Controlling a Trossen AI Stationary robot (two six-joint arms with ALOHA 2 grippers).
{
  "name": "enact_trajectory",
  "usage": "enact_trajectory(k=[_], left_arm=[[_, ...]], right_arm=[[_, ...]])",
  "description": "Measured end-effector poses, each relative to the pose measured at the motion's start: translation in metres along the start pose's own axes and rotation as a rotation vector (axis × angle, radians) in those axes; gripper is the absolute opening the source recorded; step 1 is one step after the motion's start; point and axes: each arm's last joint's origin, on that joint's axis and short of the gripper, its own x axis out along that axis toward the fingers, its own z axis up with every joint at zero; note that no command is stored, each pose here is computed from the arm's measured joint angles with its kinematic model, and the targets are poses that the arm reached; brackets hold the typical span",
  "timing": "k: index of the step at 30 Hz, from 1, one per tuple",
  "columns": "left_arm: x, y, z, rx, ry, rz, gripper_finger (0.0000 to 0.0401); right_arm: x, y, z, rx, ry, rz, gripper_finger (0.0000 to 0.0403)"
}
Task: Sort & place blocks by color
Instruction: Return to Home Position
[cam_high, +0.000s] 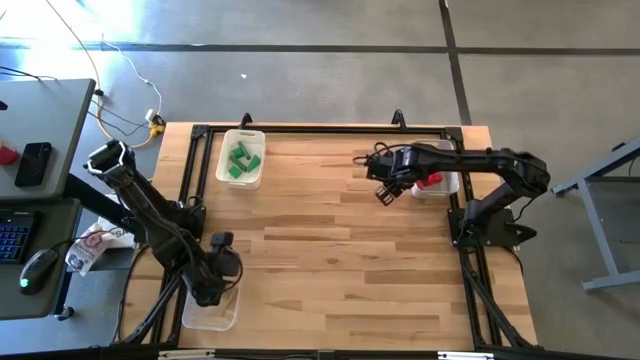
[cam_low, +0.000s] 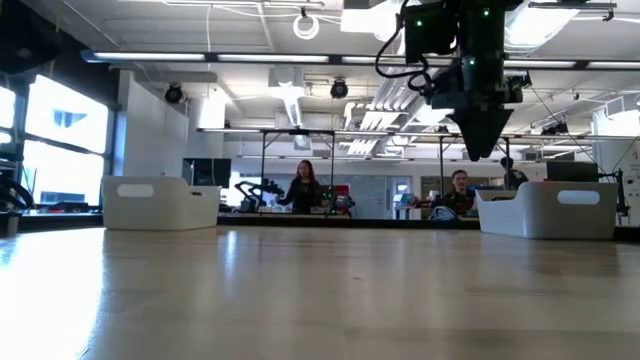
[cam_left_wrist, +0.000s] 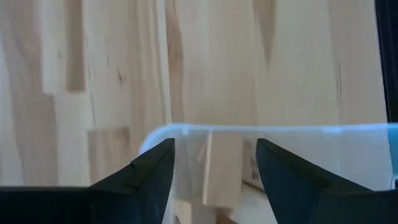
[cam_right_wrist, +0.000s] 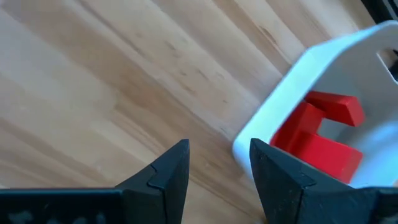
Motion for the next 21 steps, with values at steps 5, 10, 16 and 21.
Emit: enact_trajectory(k=[5,10,16,21], left_arm=[[-0.015,0.008,0.013,0.025,-0.193,-0.019,0.0209],[-0.039,0.022,0.03,0.08,-0.405,-0.075,0.0209],[-0.063,0.046,0.04,0.135,-0.579,-0.071,0.0209],[-0.076,0.061,0.041,0.179,-0.643,-0.078,0.0209]], right_arm=[[-0.005,0.016,-0.007,-0.063,-0.044,0.035,0.0156],[-0.013,0.037,-0.015,-0.151,-0.127,0.102,0.0156],[-0.024,0.066,-0.024,-0.292,-0.267,0.213,0.0156],[-0.033,0.083,-0.033,-0.378,-0.35,0.282,0.0156]])
